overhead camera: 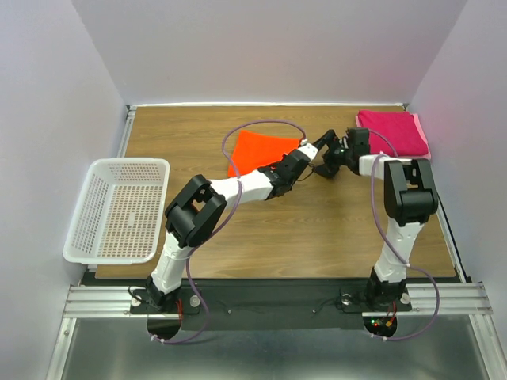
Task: Fold and stack the t-shirts
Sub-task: Neatly place the folded tshirt to the corner
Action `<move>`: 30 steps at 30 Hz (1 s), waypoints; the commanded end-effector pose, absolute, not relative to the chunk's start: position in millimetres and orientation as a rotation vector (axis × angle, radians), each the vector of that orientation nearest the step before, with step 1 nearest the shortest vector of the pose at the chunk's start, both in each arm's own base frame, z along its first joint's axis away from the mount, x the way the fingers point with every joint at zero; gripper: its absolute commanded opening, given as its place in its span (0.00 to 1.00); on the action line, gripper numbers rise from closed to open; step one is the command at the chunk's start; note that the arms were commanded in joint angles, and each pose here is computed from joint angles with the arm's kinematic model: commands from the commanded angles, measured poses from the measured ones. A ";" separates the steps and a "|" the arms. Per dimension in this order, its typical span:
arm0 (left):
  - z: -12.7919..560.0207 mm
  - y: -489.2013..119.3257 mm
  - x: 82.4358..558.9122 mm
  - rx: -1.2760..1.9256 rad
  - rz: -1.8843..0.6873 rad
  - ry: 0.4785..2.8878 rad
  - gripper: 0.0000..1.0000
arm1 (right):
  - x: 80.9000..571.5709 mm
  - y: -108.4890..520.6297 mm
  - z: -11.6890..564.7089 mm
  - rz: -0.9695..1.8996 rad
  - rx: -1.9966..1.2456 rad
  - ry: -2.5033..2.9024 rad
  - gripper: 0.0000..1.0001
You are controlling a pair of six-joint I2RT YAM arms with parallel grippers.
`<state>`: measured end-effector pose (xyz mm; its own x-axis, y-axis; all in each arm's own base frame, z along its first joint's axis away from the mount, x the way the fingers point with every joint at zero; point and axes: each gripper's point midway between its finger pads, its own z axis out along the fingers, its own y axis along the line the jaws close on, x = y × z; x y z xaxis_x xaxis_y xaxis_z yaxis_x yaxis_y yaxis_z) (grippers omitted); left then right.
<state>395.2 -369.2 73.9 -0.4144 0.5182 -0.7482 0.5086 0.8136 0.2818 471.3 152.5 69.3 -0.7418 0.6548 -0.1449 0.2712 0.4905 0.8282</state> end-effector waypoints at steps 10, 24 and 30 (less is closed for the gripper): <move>136.3 -384.3 405.0 0.637 -0.105 2.019 0.00 | 477.9 217.4 42.0 1.256 0.735 2.352 1.00; 141.8 -406.2 397.0 0.600 -0.281 2.048 0.01 | 485.3 233.3 34.5 1.291 0.680 2.380 0.78; 152.0 -416.5 397.5 0.574 -0.349 2.038 0.05 | 487.6 234.5 28.8 1.271 0.653 2.399 0.64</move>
<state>389.6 -392.8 86.6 -0.4913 0.3896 -0.7790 0.5229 0.8472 0.0940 493.1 231.5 53.1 -0.8203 0.5655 -0.0853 0.2120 0.4392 0.8730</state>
